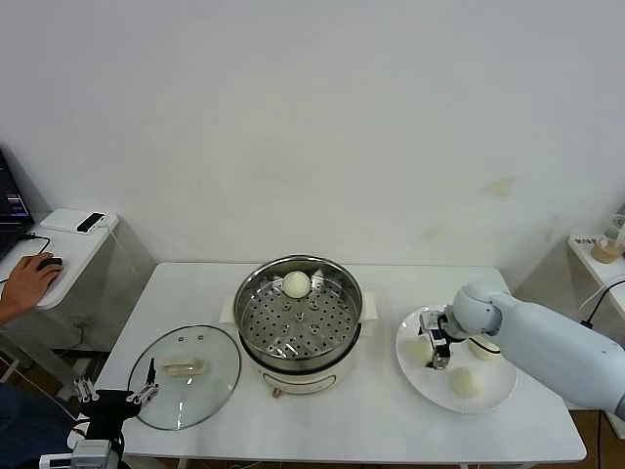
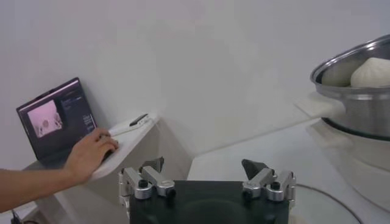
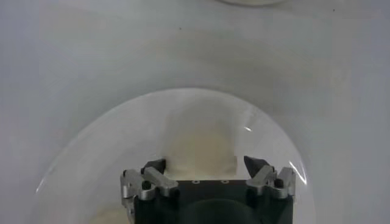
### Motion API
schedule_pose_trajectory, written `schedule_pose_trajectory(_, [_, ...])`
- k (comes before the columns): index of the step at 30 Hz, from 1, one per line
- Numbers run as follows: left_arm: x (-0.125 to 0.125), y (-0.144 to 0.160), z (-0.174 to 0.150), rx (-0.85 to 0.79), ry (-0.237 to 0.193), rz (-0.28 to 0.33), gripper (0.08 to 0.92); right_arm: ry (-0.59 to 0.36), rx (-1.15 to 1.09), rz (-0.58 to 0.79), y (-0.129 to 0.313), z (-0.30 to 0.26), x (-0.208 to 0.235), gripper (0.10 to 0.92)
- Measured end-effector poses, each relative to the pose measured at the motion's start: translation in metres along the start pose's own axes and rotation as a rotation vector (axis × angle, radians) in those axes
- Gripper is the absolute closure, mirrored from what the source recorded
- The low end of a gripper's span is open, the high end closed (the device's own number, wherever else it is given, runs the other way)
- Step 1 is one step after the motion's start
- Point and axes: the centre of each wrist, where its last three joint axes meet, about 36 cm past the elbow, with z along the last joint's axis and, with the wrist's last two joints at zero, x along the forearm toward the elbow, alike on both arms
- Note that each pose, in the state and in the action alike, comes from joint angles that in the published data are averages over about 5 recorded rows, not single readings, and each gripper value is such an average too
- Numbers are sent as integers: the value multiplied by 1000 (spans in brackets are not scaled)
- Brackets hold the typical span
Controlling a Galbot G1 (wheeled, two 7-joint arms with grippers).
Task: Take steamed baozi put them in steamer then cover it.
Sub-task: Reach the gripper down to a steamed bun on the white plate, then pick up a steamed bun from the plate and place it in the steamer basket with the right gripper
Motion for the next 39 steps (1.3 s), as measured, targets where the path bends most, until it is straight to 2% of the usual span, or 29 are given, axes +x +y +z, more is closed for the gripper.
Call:
schedule_pose_trajectory(4, [0, 0, 0, 0, -1, -1, 177, 1, -1, -10, -2, 1, 4, 412])
schedule_pose_trajectory(10, [0, 0, -2, -1, -6, 1, 177, 7, -4, -15, -9, 6, 25, 410])
schedule_pose_trajectory(22, [1, -1, -8, -2, -24, 12, 177, -34, 12, 95, -48, -9, 129, 399])
schedule_pose_trajectory(31, [-2, -1, -10, 0, -35, 17, 177, -133, 74, 179, -80, -81, 199, 394])
schedule_pose_trajectory(39, [-6, 3, -9, -11, -35, 11, 177, -228, 117, 165, -98, -172, 209, 394])
